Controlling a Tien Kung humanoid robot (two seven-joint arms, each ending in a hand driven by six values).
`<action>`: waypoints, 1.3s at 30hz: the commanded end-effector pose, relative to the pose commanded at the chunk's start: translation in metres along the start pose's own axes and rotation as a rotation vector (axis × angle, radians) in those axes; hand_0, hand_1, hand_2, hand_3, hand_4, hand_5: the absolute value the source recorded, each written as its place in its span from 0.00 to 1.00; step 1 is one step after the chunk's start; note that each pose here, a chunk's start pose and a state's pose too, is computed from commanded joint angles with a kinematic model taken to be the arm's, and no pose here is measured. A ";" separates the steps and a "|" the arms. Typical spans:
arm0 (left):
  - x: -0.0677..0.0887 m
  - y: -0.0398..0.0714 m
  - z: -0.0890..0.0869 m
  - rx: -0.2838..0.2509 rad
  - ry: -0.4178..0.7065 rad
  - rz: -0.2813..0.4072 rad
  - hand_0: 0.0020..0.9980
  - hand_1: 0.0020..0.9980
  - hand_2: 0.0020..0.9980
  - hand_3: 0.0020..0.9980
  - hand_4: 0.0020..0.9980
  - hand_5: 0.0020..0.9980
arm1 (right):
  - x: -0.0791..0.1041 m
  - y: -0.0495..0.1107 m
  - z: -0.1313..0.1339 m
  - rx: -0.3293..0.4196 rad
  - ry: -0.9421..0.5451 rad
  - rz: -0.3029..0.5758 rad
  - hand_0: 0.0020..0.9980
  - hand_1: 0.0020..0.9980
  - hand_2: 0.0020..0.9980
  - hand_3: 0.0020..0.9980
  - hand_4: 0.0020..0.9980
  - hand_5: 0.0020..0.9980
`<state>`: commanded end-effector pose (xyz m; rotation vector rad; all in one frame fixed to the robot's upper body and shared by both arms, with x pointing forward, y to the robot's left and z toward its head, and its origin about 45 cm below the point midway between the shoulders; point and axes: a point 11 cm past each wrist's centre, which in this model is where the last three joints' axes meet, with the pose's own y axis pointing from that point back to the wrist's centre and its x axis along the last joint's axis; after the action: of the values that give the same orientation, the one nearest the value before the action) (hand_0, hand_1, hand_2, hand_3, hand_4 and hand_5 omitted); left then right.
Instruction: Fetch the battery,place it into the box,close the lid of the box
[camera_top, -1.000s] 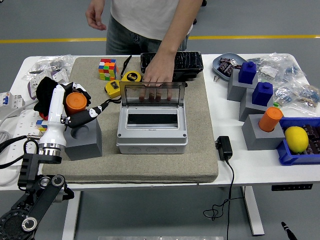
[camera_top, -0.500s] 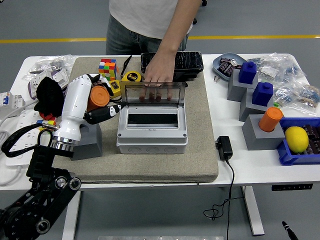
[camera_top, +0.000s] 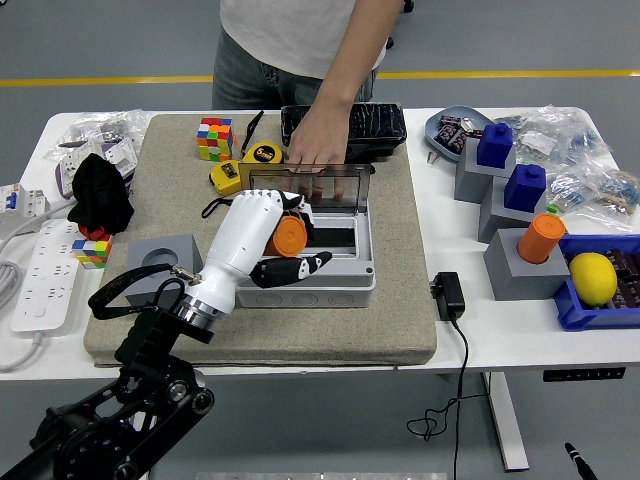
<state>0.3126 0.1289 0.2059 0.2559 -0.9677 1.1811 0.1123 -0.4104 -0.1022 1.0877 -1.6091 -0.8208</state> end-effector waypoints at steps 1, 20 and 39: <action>-0.002 -0.001 0.001 -0.002 0.003 -0.004 0.05 0.00 0.00 0.00 0.86 0.00 | 0.000 0.000 0.000 0.001 0.000 -0.001 0.88 0.86 0.79 0.80 1.00 1.00; -0.021 -0.024 -0.041 0.126 -0.003 0.000 0.05 0.00 0.00 0.00 0.86 0.00 | -0.002 0.000 -0.003 0.003 0.011 -0.004 0.89 0.86 0.79 0.80 1.00 1.00; -0.024 -0.028 -0.033 0.097 0.010 -0.007 0.05 0.00 0.00 0.00 0.88 0.02 | -0.001 0.000 -0.004 0.004 0.012 -0.002 0.88 0.86 0.79 0.80 1.00 1.00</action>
<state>0.3517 0.1224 0.1770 0.3302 -0.9015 1.2238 0.1161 -0.4099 -0.1014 1.0953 -1.6005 -0.8113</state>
